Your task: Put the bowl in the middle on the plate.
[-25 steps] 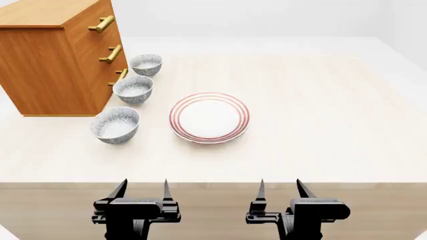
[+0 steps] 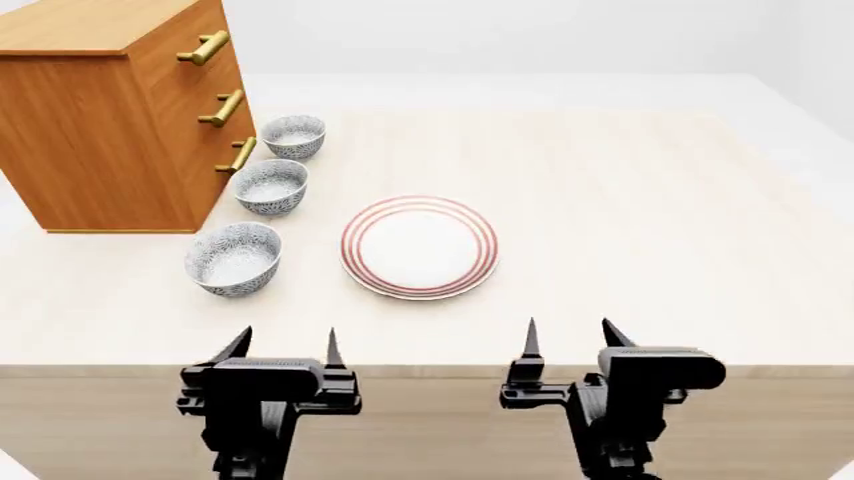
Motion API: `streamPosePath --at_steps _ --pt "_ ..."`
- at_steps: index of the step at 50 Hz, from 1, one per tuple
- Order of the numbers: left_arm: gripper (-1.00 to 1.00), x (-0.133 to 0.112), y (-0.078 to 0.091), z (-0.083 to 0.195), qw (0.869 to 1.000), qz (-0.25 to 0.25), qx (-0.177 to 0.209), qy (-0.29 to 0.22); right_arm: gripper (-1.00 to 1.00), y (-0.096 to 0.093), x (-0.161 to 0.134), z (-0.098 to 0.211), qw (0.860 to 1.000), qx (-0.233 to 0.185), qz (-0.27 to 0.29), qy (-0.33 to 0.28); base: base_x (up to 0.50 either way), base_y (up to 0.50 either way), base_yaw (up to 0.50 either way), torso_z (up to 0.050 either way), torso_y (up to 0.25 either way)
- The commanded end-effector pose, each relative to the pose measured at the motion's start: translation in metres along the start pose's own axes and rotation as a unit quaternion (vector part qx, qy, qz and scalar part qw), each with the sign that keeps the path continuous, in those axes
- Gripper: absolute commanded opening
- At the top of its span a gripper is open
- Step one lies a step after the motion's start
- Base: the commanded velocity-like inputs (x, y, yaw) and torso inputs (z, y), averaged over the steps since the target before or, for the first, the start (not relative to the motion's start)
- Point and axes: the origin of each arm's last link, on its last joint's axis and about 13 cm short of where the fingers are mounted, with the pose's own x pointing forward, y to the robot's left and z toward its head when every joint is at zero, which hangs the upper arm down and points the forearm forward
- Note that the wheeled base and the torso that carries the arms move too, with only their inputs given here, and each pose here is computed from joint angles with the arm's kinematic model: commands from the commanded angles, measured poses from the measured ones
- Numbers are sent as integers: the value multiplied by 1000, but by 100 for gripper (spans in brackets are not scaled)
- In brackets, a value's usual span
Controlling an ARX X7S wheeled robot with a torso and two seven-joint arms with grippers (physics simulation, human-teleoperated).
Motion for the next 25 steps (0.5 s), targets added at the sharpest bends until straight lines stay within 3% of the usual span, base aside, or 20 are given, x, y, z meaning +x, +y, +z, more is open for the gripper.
streamPosePath --at_steps 1,8,11,25 --pt "100 16 1 77 999 -5 1 -49 100 -2 12 79 999 -32 11 -41 0 0 0 0 0" --pt "100 15 0 70 999 -16 9 -41 100 -3 8 68 999 7 34 -39 40 0 0 0 0" --pt "100 15 -1 72 999 -19 8 -44 100 -1 8 70 999 -17 25 -37 500 0 0 0 0" --pt "100 17 1 67 999 -14 6 -44 100 -1 11 67 999 -8 32 -34 500 0 0 0 0"
